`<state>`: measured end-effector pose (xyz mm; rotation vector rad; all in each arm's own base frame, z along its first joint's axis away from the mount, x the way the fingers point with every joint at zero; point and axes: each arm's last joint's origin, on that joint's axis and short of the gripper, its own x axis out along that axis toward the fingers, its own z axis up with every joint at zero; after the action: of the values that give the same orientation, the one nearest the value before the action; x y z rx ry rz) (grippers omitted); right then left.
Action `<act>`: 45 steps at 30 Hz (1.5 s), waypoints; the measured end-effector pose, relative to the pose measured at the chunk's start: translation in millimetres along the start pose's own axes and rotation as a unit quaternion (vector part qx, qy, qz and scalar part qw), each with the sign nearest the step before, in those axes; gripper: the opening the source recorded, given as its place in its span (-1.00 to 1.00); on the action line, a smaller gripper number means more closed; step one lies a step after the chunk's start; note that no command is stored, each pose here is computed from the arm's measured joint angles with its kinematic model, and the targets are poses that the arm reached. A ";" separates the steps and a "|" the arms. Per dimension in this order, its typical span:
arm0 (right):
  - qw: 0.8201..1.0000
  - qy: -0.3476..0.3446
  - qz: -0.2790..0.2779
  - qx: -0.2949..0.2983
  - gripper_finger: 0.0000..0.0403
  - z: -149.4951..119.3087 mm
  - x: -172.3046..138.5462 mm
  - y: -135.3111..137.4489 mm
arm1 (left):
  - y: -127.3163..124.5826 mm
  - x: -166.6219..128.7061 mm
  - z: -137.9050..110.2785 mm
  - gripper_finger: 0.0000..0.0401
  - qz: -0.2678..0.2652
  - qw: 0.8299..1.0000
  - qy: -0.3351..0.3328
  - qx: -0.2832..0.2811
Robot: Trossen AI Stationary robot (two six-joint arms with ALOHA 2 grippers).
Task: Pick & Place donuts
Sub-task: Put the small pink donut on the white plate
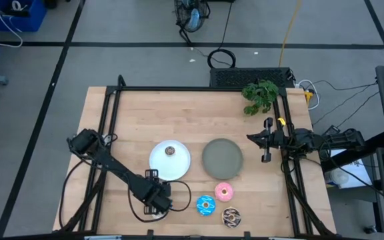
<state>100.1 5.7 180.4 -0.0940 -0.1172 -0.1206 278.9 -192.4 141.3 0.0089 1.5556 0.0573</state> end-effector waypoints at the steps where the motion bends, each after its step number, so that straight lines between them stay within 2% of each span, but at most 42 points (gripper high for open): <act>1: 1.000 -0.001 0.000 0.000 -1.00 0.1 0.0 0.0 | -0.1 0.1 0.4 0.17 -0.004 1.000 0.000 0.006; 4: 1.000 -0.001 0.000 -0.003 -1.00 0.2 0.0 0.0 | 0.8 0.5 2.2 0.13 -0.012 1.000 0.000 0.013; 7: 1.000 -0.003 0.000 -0.005 -1.00 0.5 0.0 -0.1 | 1.9 0.7 3.4 -0.04 -0.022 1.000 0.005 0.011; 14: 1.000 -0.002 0.000 -0.005 -1.00 0.4 0.0 -0.1 | 8.5 1.7 8.7 -0.77 -0.044 0.999 0.017 0.008; 16: 1.000 -0.002 0.000 -0.005 -1.00 0.4 0.0 -0.1 | 11.4 1.3 10.3 -0.92 -0.049 0.999 0.021 0.002; 23: 1.000 -0.003 -0.001 -0.014 -1.00 0.5 0.0 -0.1 | 13.3 -8.9 15.2 -0.86 -0.039 0.998 0.027 0.042; 28: 1.000 -0.003 -0.001 -0.013 -1.00 0.4 0.0 -0.1 | 17.4 -45.5 26.6 -0.96 0.005 0.998 0.032 0.063; 32: 1.000 -0.003 0.000 -0.013 -1.00 0.5 0.0 -0.1 | 26.3 -82.7 40.1 -0.88 0.042 0.996 0.012 0.076; 35: 1.000 -0.003 0.000 -0.013 -1.00 0.6 0.0 -0.1 | 42.7 -97.0 49.5 -0.84 0.072 0.995 0.004 0.070; 39: 1.000 -0.003 0.000 -0.006 -1.00 0.5 0.0 0.0 | 68.9 -90.4 59.8 -0.91 0.094 0.993 0.008 0.065; 42: 1.000 -0.003 0.001 -0.001 -1.00 0.6 0.0 0.0 | 86.8 -70.7 66.7 -0.96 0.065 0.996 0.011 0.055; 45: 1.000 -0.001 0.002 -0.003 -1.00 0.1 0.0 0.1 | 99.1 -50.0 69.1 -0.89 0.040 0.998 0.009 0.049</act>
<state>100.1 5.8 180.4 -0.1002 -0.1186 -0.1173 344.1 -93.5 196.5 0.1489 1.5755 0.0437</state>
